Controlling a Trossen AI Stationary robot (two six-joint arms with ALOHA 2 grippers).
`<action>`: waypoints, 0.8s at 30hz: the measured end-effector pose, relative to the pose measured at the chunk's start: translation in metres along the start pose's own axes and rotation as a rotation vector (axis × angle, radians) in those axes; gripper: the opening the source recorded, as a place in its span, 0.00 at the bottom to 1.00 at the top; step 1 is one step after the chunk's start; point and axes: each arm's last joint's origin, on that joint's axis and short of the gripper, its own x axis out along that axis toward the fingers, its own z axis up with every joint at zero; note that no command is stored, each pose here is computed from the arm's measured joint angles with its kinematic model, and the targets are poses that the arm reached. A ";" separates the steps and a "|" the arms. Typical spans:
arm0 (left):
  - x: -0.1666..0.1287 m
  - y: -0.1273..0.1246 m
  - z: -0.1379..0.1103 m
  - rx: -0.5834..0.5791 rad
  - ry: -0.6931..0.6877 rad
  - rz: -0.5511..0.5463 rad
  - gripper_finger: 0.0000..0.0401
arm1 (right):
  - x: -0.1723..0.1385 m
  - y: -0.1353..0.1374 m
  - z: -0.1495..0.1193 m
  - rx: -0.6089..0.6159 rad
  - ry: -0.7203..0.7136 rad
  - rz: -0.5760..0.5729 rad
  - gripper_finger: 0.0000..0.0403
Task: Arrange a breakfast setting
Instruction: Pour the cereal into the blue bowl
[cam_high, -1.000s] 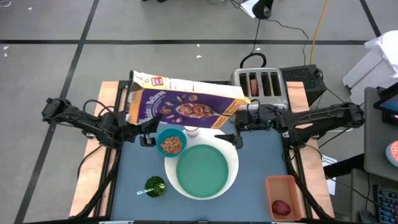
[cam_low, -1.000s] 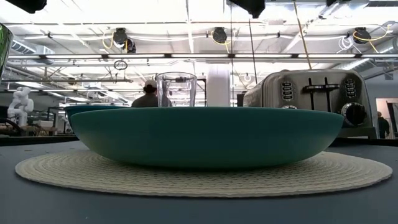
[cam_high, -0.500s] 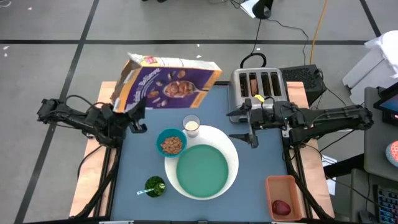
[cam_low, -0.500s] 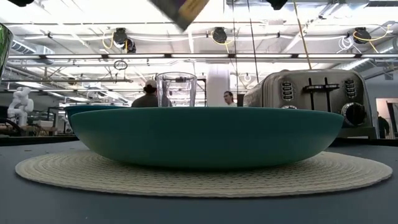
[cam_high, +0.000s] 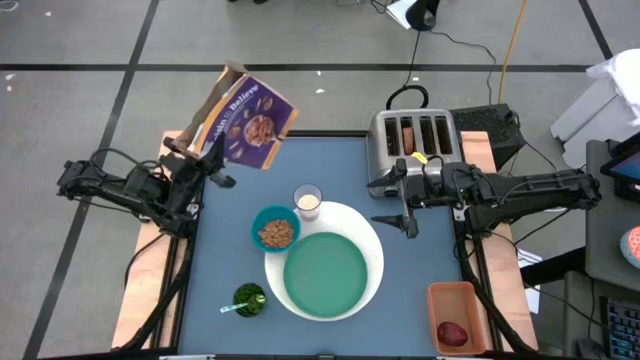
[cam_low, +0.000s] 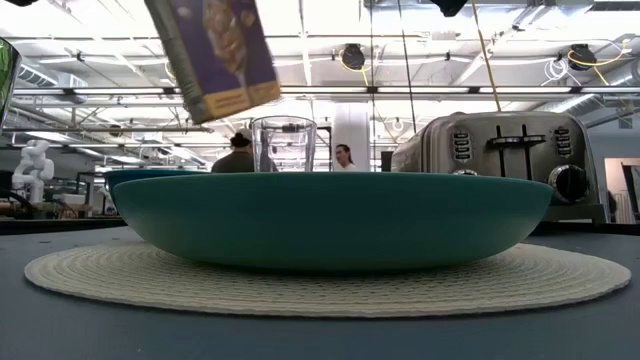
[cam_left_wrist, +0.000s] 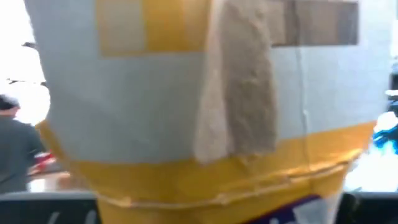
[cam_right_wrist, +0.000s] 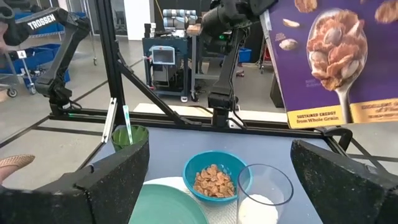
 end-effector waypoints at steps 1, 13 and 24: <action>0.000 0.000 -0.001 0.014 0.019 0.016 0.29 | 0.000 0.000 0.000 0.000 0.000 0.000 0.95; 0.001 0.006 -0.023 0.113 0.193 0.190 0.26 | 0.000 0.000 0.000 0.000 0.000 0.000 0.95; -0.003 0.020 -0.067 0.170 0.338 0.417 0.26 | 0.000 0.000 0.000 0.000 0.000 0.000 0.95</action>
